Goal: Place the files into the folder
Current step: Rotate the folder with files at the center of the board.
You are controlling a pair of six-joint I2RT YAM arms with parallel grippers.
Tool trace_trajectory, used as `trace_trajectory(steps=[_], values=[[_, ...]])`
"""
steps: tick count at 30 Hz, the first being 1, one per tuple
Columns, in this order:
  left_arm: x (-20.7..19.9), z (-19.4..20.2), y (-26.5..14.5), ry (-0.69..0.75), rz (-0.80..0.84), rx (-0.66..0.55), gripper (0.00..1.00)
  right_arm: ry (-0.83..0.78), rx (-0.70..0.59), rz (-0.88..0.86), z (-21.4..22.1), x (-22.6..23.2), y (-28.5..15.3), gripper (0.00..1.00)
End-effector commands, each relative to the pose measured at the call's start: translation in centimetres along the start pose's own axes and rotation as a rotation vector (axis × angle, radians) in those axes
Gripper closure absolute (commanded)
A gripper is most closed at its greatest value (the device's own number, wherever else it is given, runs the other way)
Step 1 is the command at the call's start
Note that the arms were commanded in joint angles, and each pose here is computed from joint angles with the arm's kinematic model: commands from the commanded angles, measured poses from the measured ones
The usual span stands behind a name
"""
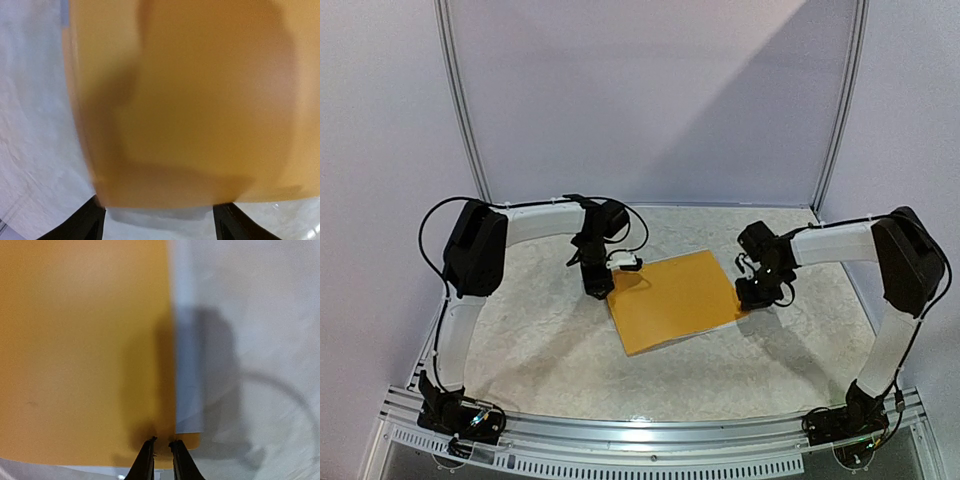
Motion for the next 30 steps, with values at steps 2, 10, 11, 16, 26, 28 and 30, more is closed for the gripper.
trace_trajectory(steps=[2,10,11,16,26,28,30], values=[[1.3,-8.1,0.2,0.012,-0.037,-0.256,0.23,-0.125,0.131,-0.283,7.7,14.4,-1.6,0.86],[3.4,-12.6,-2.0,0.101,-0.119,-0.4,0.2,-0.172,0.104,-0.328,8.2,22.4,-4.4,0.86],[3.6,-12.7,-2.2,0.12,-0.132,-0.405,0.19,-0.166,0.111,-0.326,8.3,22.4,-4.5,0.86],[5.5,-11.8,-4.0,0.132,-0.181,-0.419,0.18,-0.151,0.067,-0.281,6.1,19.7,-8.7,0.82],[-7.3,-6.1,-5.4,0.344,0.022,-0.293,0.21,0.249,-0.085,0.212,-6.3,-10.5,-10.1,0.77],[-9.0,-6.0,-4.3,0.361,0.036,-0.267,0.21,0.283,-0.067,0.269,-7.6,-14.1,-8.5,0.77],[-9.6,-6.3,-2.9,0.363,0.028,-0.237,0.22,0.272,-0.009,0.315,-8.1,-16.2,-7.1,0.78]])
Point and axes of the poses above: each gripper's point midway between its finger pads, its own y axis out along the fingers, its own x axis along the line the jaws close on, z = x × y, the point moved 3 cm from there along -y, back along the fingers, and after that the axes turned 14 degrees about -y, right-handed, at the moved point
